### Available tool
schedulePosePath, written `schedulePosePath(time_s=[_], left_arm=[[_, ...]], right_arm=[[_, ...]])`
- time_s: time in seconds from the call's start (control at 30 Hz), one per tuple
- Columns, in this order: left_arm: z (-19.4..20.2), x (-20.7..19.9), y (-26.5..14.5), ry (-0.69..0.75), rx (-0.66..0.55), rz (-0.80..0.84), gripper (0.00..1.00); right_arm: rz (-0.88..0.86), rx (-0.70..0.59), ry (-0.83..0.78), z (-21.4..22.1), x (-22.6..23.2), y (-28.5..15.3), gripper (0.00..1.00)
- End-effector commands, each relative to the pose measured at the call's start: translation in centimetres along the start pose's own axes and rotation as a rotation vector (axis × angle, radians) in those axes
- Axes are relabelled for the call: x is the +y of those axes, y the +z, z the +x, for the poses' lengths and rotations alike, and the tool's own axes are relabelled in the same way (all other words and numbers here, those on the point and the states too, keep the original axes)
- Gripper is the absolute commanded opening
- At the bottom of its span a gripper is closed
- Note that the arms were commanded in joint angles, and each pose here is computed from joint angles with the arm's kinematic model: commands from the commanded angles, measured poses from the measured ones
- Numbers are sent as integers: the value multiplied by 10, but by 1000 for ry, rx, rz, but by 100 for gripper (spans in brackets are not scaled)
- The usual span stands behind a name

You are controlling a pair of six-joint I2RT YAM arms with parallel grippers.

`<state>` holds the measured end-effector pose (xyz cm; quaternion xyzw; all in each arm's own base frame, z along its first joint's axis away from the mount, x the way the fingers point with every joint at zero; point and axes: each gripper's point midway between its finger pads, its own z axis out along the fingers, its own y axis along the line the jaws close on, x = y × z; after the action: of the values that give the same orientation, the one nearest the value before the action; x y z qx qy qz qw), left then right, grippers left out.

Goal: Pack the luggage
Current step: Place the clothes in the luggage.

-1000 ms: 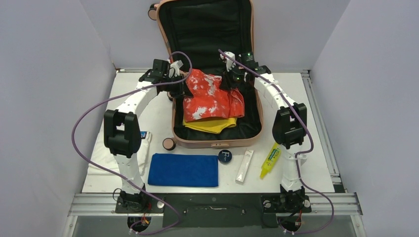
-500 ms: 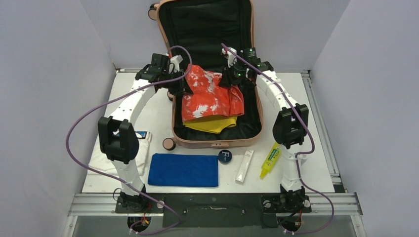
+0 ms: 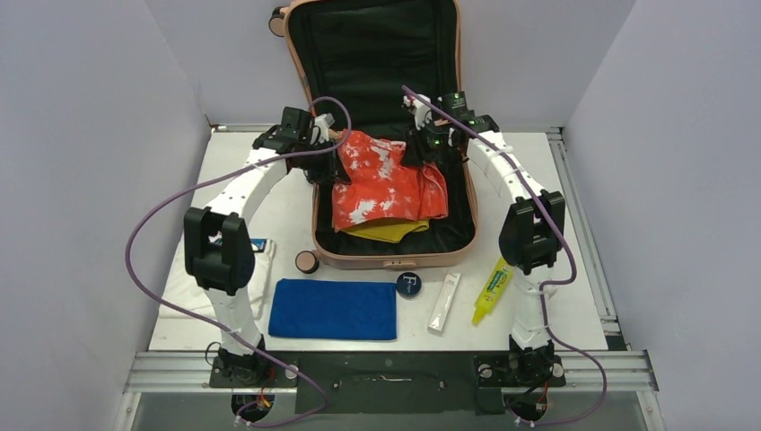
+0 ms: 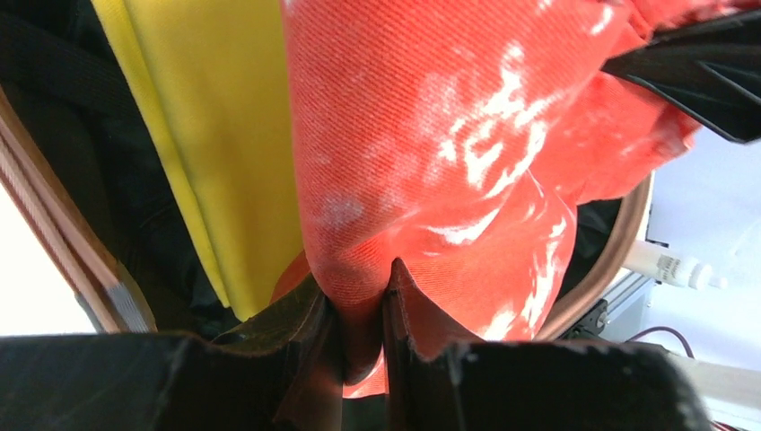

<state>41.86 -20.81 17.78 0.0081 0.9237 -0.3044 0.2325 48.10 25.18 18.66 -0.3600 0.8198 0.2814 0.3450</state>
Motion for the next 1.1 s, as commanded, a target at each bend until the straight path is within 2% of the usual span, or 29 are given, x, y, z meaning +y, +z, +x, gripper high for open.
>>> schedulePosePath(time_s=[0.0, 0.07, 0.1, 0.2, 0.23, 0.3, 0.37, 0.47, 0.5, 0.53, 0.57, 0.6, 0.67, 0.73, 0.77, 0.9, 1.07], left_arm=[[3, 67, 20, -28, 69, -224, 0], [5, 78, 31, -27, 91, -254, 0], [4, 82, 35, -27, 95, -264, 0], [0, 94, 47, -25, 100, -299, 8], [-2, 97, 50, -23, 98, -307, 12], [-5, 100, 53, -25, 90, -316, 17], [-7, 98, 55, -20, 75, -316, 22], [-10, 93, 54, 10, 57, -326, 40], [-11, 92, 53, 19, 52, -331, 52], [-13, 91, 52, 25, 46, -333, 59], [-16, 89, 49, 32, 37, -334, 62], [-19, 86, 47, 42, 26, -329, 80], [-32, 72, 35, 73, -18, -302, 90], [-48, 56, 21, 113, -79, -273, 92], [-54, 46, 13, 133, -112, -250, 99], [-60, 19, -6, 195, -180, -169, 97], [-41, -1, -5, 256, -156, -39, 96]], right_arm=[[215, 28, -66, 14, -58, -3, 15], [245, 47, -71, 24, -68, 4, 25], [263, 51, -76, 27, -73, 6, 35], [351, 42, -98, 22, -90, 5, 76], [383, 31, -109, 17, -95, 2, 86], [452, 1, -131, 1, -104, -9, 99], [508, -42, -155, -19, -108, -25, 91], [545, -103, -190, -47, -100, -53, 90], [539, -125, -194, -54, -94, -62, 90], [517, -135, -183, -54, -86, -67, 90], [483, -143, -176, -54, -75, -70, 90], [442, -143, -161, -51, -65, -71, 90], [337, -128, -123, -35, -43, -64, 92], [251, -116, -77, -18, -24, -57, 94], [214, -116, -51, -12, -17, -54, 95], [67, -138, 68, 5, 10, -38, 97], [-28, -175, 320, 15, 19, -14, 98]])
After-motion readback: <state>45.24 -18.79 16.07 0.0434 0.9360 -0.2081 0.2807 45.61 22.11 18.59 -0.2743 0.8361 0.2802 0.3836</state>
